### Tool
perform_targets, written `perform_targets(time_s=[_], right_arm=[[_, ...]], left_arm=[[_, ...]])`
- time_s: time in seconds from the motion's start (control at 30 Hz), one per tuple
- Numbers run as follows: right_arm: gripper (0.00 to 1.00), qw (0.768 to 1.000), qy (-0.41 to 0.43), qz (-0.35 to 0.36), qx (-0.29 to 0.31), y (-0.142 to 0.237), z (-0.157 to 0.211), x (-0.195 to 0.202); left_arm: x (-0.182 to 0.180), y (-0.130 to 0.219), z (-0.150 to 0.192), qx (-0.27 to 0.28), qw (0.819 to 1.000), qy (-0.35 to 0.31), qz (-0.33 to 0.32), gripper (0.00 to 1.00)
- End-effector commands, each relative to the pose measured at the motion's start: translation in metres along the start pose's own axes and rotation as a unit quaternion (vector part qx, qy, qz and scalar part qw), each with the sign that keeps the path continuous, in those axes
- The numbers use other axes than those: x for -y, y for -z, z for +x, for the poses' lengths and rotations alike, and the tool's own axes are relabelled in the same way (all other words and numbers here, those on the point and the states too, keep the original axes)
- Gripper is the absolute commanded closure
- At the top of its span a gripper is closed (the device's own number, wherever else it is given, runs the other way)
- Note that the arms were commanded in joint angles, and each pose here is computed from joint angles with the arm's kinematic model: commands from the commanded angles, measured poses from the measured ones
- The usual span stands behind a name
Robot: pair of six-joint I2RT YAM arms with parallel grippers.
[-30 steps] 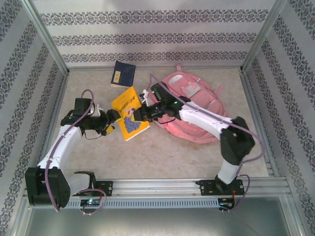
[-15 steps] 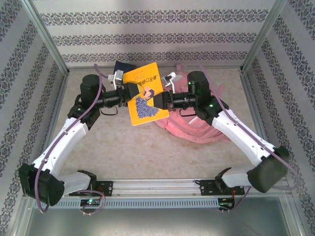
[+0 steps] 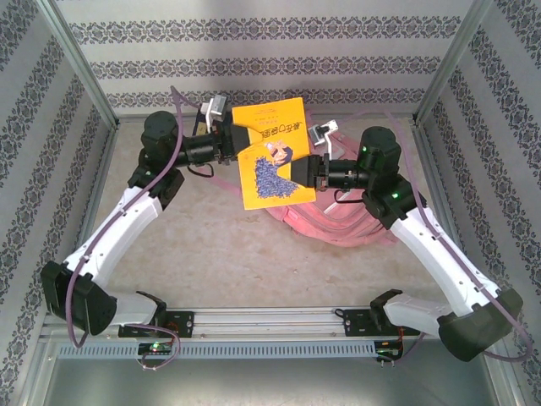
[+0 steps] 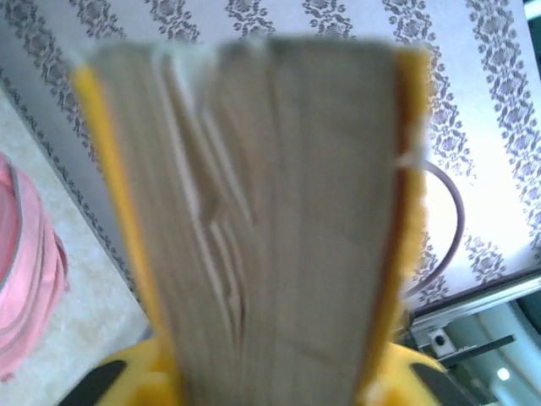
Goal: Pack the student bag
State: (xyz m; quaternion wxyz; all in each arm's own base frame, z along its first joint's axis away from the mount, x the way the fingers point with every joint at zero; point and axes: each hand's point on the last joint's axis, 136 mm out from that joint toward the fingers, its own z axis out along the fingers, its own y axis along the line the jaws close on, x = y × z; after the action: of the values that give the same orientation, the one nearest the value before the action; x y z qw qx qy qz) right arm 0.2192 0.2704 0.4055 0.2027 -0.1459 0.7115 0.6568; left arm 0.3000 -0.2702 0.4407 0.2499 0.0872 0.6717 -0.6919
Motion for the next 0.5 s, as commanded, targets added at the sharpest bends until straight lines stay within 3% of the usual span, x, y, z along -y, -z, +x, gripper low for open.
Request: perform_targets(time_s=[0.0, 0.03, 0.13, 0.17, 0.2, 0.3, 0.47], right_arm=[[0.98, 0.999, 0.042, -0.017, 0.007, 0.008, 0.0, -0.016], [0.97, 0.999, 0.042, -0.015, 0.011, 0.009, -0.001, -0.016], [0.8, 0.998, 0.048, 0.001, 0.031, 0.015, -0.006, -0.014], [0.69, 0.998, 0.053, 0.014, 0.043, 0.019, -0.009, -0.012], [0.5, 0.996, 0.055, 0.034, 0.06, 0.024, -0.012, -0.008], [0.21, 0.982, 0.072, 0.098, 0.144, 0.046, -0.025, 0.004], [0.12, 0.941, 0.091, 0.038, 0.325, 0.081, -0.044, -0.01]], left_arm=[[0.033, -0.015, 0.01, -0.037, 0.997, -0.042, 0.055, 0.96], [0.033, -0.017, 0.009, -0.038, 0.997, -0.043, 0.057, 1.0], [0.03, -0.019, 0.006, -0.032, 0.997, -0.043, 0.053, 1.0], [0.029, -0.019, 0.003, -0.027, 0.997, -0.044, 0.049, 1.0], [0.028, -0.019, 0.001, -0.019, 0.998, -0.045, 0.043, 1.0], [0.025, -0.019, -0.014, 0.025, 0.998, -0.045, 0.025, 1.0], [0.033, -0.013, -0.055, 0.149, 0.987, -0.041, 0.048, 1.0]])
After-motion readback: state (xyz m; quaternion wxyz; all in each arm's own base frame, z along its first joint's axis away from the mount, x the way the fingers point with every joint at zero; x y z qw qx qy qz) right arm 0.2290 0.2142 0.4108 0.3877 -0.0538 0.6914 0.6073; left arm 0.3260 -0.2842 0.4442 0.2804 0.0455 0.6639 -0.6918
